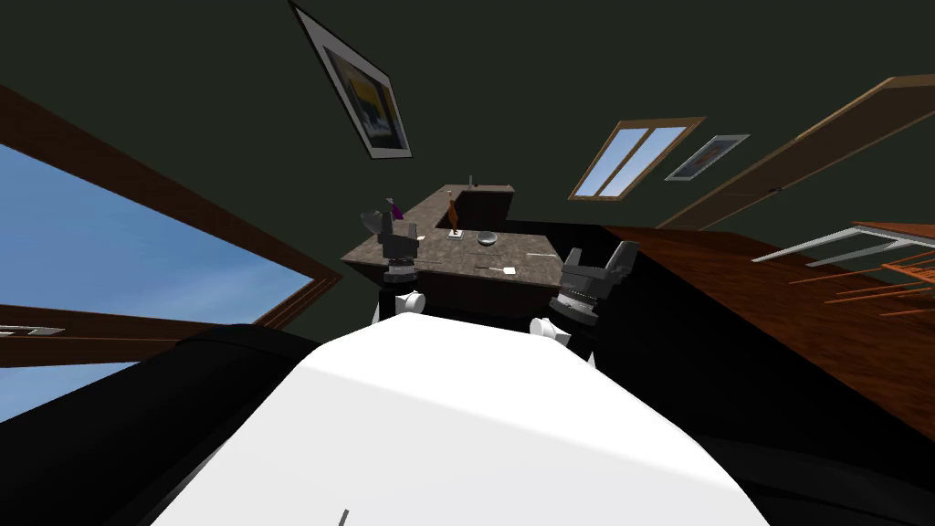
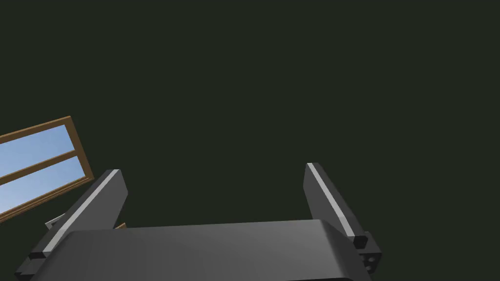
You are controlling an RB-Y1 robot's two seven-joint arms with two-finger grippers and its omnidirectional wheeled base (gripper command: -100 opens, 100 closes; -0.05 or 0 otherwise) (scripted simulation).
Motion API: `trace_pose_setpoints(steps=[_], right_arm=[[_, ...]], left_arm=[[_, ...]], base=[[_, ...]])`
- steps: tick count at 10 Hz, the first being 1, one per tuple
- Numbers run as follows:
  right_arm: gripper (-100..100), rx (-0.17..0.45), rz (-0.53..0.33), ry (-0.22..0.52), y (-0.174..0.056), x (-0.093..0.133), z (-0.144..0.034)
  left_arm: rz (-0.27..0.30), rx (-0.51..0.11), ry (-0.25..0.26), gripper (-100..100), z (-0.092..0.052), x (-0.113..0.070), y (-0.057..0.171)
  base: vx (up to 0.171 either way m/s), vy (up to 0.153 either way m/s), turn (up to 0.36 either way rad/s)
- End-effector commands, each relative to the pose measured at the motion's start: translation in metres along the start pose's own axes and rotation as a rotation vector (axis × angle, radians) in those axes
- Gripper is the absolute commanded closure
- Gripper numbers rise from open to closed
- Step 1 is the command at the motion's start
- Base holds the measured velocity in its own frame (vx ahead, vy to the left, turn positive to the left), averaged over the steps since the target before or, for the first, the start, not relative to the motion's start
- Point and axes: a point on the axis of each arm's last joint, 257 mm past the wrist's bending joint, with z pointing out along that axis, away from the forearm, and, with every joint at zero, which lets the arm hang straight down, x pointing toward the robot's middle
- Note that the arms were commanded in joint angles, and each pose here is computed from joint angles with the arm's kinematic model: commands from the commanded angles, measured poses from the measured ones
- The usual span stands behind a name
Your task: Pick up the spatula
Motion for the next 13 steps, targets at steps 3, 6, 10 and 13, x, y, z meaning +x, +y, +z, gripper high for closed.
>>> trace_pose_setpoints(steps=[3, 6, 10, 13], right_arm=[[-100, 0.008, -0.052, 0.1, -0.008, 0.013, -0.002], [-100, 0.016, -0.114, 0.191, -0.021, 0.024, -0.005], [-100, 0.023, -0.198, 0.295, -0.037, 0.033, -0.01], [-100, 0.024, -0.25, 0.356, -0.047, 0.037, -0.013]], left_arm=[[0.0, 0.0, 0.0, 0, 0.0, 0.0, 0.0], [0.0, 0.0, 0.0, 0, 0.0, 0.0, 0.0], [0.0, 0.0, 0.0, 0, 0.0, 0.0, 0.0], [0.0, 0.0, 0.0, 0, 0.0, 0.0, 0.0]], base=[[0.002, 0.005, 0.045], [0.001, 0.007, 0.068], [-0.001, 0.008, 0.061], [-0.004, 0.008, 0.071]])
